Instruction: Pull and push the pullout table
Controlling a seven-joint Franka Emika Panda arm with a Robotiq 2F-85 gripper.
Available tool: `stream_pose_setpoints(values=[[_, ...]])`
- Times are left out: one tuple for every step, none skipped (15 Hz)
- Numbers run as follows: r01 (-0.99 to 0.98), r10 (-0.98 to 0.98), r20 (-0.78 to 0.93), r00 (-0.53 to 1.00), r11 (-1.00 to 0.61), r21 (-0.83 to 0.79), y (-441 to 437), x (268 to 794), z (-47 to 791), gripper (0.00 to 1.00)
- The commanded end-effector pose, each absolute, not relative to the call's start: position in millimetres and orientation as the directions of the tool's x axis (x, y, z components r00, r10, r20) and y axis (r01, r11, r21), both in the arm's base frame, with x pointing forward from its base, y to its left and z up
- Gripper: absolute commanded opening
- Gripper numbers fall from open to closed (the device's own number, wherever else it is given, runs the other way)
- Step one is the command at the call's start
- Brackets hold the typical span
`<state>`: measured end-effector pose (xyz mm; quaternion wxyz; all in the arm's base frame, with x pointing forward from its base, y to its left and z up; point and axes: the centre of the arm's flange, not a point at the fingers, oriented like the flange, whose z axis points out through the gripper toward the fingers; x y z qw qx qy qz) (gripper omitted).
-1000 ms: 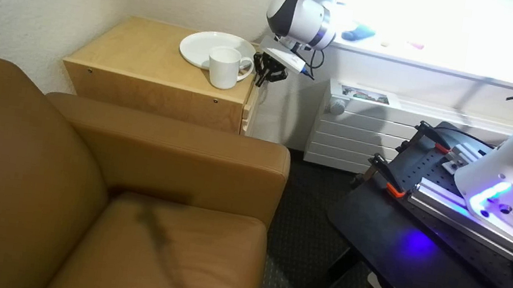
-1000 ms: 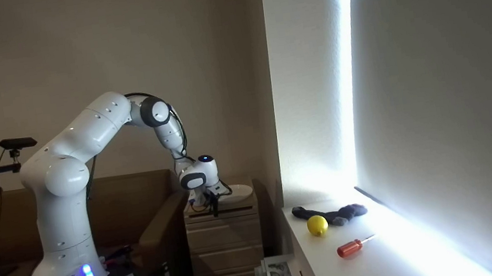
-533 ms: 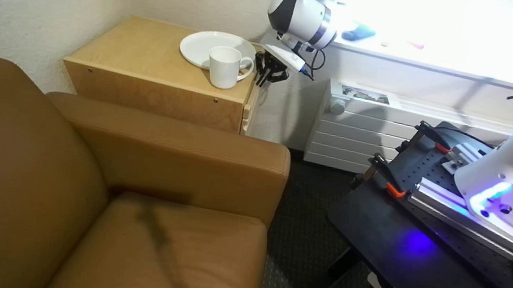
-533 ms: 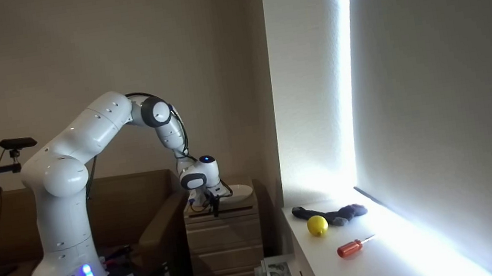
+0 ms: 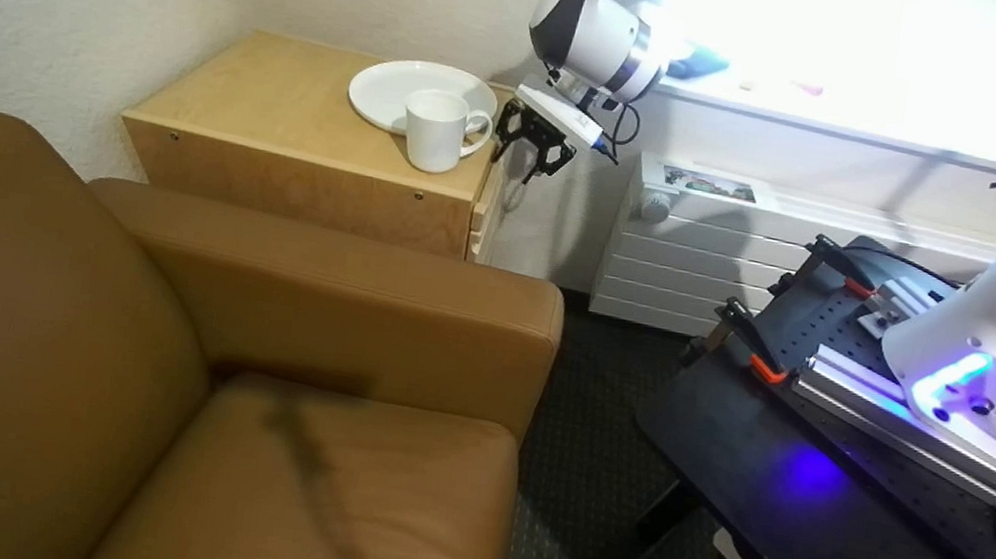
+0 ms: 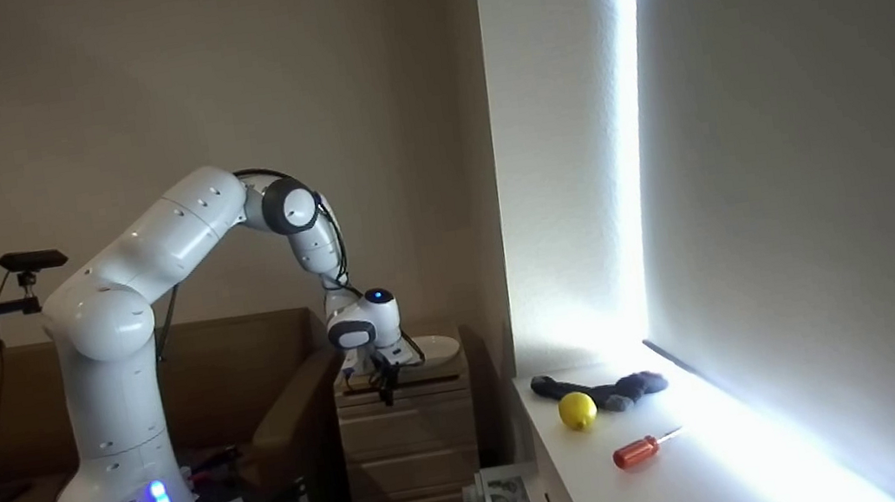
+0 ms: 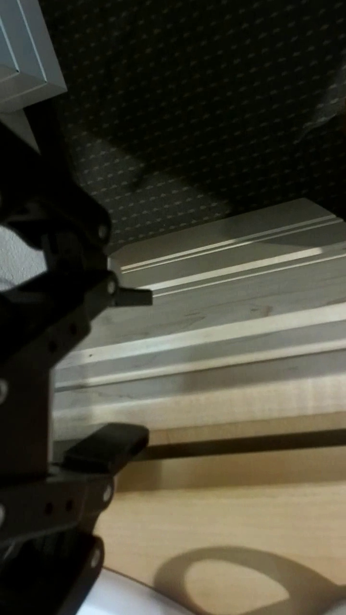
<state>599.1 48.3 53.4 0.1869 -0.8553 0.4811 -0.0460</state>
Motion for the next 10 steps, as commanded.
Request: stream_pose_setpoints(values=[[-0.734, -0.796, -0.025, 0.605, -0.546, -0.403, 62, 591, 47, 0.97], [-0.718, -0.783, 0.002, 0.622, -0.572, -0.397, 65, 590, 44, 0.98], [-0.705, -0.774, 0.019, 0.633, -0.587, -0.398, 66, 589, 42, 1.0], [-0.699, -0.769, 0.033, 0.638, -0.597, -0.394, 66, 588, 39, 1.0], [-0.692, -0.762, 0.046, 0.646, -0.61, -0.385, 64, 589, 34, 1.0], [-0.697, -0.759, 0.032, 0.65, -0.613, -0.372, 66, 590, 29, 1.0], [-0.701, -0.756, 0.026, 0.654, -0.619, -0.353, 65, 590, 27, 1.0], [-0.695, -0.743, 0.017, 0.669, -0.633, -0.34, 65, 591, 26, 1.0], [-0.694, -0.734, 0.015, 0.679, -0.648, -0.315, 62, 590, 27, 1.0], [-0.699, -0.728, -0.003, 0.686, -0.657, -0.284, 60, 590, 28, 1.0]])
